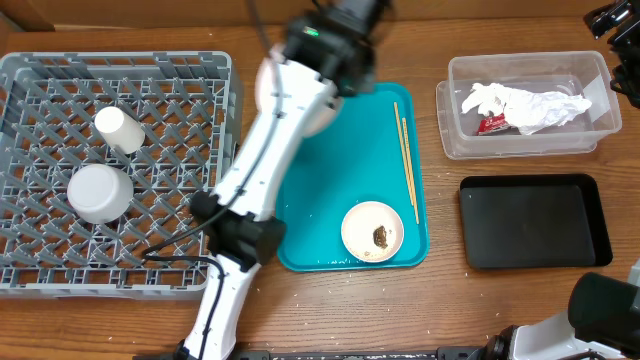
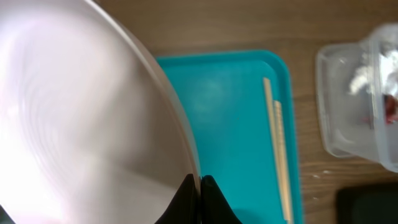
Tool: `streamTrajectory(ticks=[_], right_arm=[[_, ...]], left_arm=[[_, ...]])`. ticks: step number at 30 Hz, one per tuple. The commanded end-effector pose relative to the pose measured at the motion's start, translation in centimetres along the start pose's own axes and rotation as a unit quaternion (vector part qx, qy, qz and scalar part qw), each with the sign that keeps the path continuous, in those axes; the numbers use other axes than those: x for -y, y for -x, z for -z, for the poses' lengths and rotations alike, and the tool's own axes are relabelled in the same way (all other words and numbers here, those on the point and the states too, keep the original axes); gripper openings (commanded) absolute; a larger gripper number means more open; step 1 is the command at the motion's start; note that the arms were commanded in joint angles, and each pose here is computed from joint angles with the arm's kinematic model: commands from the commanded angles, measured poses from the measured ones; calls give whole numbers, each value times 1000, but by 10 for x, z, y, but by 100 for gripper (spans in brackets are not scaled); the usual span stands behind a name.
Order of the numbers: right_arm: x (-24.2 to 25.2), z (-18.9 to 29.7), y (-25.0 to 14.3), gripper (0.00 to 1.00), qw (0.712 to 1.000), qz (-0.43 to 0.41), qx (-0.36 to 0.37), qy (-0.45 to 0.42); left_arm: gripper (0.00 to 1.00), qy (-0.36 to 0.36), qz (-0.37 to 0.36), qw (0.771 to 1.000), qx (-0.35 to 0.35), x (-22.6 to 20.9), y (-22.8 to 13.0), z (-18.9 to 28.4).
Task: Sort waste into correct bins and load items into the dishwasher
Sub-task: 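Lift the plate and carry it over the dish rack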
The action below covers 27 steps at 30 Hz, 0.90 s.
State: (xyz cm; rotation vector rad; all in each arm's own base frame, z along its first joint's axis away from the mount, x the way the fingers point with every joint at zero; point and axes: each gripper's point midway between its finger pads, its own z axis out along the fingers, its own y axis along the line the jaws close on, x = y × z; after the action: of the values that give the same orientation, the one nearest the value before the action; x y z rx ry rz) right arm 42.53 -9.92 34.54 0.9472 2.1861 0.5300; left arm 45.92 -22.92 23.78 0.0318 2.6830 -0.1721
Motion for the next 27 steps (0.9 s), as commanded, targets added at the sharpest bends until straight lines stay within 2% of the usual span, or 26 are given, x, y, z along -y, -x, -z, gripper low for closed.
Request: streamTrajectory(ticks=[1,3,6,9,12,14,21,27], right_arm=[[-6,13,2,100,1000,3,13,9],[-6,13,2,100,1000,3,14,9],[-6,13,2,100,1000,3,14,9],[-6,13,2,100,1000,3,13,9],[-6,13,2,100,1000,3,13,9],[-6,13,2,100,1000,3,14,9],[-6,13,2,100,1000,3,14,9],[-6,13,2,100,1000,3,14,9]], left_arm=[[4,29,-91,994,43,-57,30,35],[4,35,-140,989,40,-81,34,43],[4,3,-197,980,21,-103,32,46],[4,-113,-185,976,23,-108,32,50],[4,-247,-176,951,56,-112,39,71],[4,-303,-150,938,83,-128,46,87],[4,-347,-58,925,142,-209,59,116],[4,-361,24,924,120,-255,49,100]])
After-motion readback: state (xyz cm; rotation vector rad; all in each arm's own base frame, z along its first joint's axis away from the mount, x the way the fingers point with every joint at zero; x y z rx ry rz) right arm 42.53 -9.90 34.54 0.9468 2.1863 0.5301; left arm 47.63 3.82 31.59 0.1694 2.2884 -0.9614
